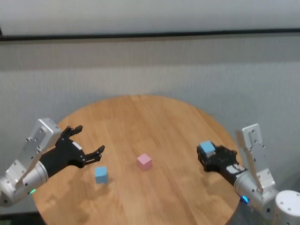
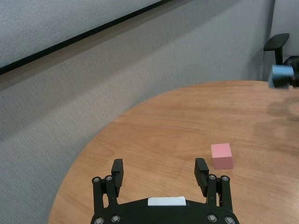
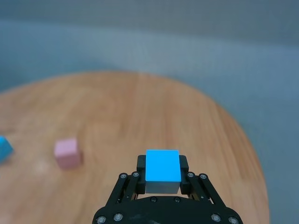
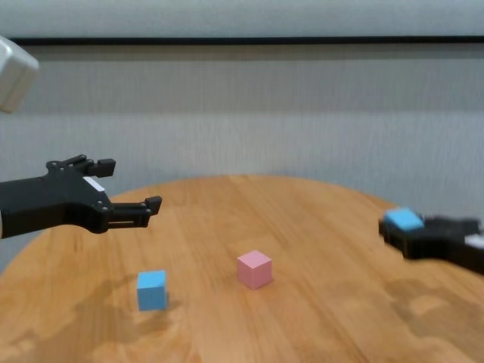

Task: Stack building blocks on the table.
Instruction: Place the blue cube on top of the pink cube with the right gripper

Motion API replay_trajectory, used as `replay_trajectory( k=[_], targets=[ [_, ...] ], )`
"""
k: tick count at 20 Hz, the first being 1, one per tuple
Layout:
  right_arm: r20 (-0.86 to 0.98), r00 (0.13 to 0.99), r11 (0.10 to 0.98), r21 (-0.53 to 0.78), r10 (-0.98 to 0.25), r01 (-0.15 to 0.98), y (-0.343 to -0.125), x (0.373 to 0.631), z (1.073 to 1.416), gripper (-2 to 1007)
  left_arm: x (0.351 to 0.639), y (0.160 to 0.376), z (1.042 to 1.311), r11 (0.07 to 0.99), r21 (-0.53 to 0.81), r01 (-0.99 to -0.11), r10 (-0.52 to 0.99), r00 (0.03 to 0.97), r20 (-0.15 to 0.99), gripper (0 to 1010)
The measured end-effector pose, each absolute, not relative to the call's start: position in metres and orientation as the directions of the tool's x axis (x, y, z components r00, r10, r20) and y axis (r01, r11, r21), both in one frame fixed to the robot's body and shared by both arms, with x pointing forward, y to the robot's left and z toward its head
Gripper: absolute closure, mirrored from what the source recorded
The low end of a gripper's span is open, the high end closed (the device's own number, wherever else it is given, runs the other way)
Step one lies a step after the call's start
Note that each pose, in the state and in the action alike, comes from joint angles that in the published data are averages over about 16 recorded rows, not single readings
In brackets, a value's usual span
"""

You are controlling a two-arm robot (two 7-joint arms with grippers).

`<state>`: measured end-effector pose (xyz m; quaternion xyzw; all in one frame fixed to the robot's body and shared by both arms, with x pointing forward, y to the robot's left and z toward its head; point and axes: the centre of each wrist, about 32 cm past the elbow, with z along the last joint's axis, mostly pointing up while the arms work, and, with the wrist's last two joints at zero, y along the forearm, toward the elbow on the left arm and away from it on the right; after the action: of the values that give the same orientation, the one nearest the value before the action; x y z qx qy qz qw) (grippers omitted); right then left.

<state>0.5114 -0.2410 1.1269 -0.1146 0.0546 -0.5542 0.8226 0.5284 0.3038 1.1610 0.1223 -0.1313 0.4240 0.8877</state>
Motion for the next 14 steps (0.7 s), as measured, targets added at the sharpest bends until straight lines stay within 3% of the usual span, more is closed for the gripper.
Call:
replay_trajectory(
  k=[14],
  targets=[
    [-0.005, 0.583, 0.581, -0.098, -0.812, 0.808, -0.241, 0.541, 1.143, 635, 0.528, 0.304, 1.161, 0.611, 0.106, -0.785, 0.721, 0.606, 0.337, 11]
  ],
)
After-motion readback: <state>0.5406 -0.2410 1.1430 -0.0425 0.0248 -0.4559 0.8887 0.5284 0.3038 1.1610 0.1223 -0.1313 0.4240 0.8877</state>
